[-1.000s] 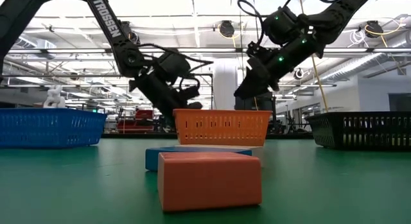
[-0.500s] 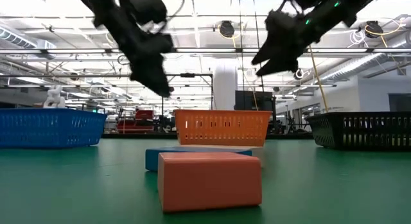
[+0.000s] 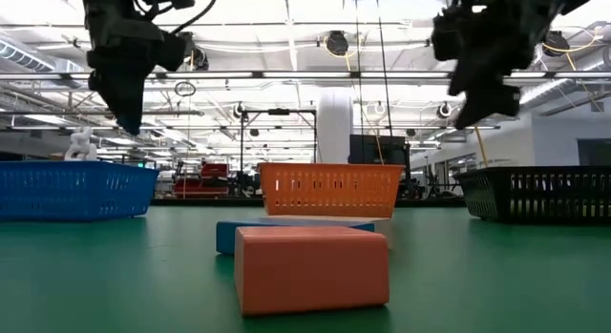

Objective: Sort & place blocks by color
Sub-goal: Put the top blue block into the black bin, then put the top orange block into the green bin

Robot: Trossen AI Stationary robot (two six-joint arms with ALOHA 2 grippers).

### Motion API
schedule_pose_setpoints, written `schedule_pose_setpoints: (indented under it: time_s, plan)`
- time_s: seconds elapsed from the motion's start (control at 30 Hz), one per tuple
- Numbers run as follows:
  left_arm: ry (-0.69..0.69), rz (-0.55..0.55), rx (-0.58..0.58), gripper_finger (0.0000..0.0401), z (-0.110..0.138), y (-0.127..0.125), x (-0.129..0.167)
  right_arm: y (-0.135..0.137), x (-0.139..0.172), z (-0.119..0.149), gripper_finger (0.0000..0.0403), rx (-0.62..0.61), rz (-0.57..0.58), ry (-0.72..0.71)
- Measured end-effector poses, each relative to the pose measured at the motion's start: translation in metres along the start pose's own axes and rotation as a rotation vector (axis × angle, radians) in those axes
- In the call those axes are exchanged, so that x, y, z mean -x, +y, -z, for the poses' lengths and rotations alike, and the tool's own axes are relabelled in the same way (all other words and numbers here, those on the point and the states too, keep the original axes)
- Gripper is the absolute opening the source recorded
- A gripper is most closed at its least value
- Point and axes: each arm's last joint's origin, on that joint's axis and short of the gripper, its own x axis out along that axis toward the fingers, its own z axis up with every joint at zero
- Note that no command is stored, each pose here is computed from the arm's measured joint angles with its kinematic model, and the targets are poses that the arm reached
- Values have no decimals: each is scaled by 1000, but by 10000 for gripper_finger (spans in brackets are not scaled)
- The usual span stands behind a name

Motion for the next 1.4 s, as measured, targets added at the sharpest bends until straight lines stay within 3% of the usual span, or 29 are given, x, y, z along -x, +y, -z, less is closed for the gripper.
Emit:
schedule_pose_setpoints:
  time_s: [0.27, 0.5, 0.73, 0.87, 1.0, 1.27, 1.4]
  plan:
    - [119, -60, -21, 134, 16, -7, -28, 14, 1, 29, 258, -146, 13, 126]
    - [137, -98, 1, 138, 25, -7, -38, 24, 3, 43, 258, -201, -15, 191]
    - [141, -97, -1, 267, 32, -14, -37, 30, 4, 52, 258, -250, -32, 246]
    - [141, -94, -6, 296, 35, -17, -37, 32, 5, 57, 258, -230, -39, 261]
    - [136, -89, 8, 292, 37, -20, -35, 33, 6, 61, 258, -213, -34, 277]
    - [69, -7, -18, 245, 29, -38, -16, 31, 0, 79, 258, -157, 85, 365]
    - [-8, 87, -41, 228, 22, -51, -6, 34, -6, 90, 258, -224, 116, 463]
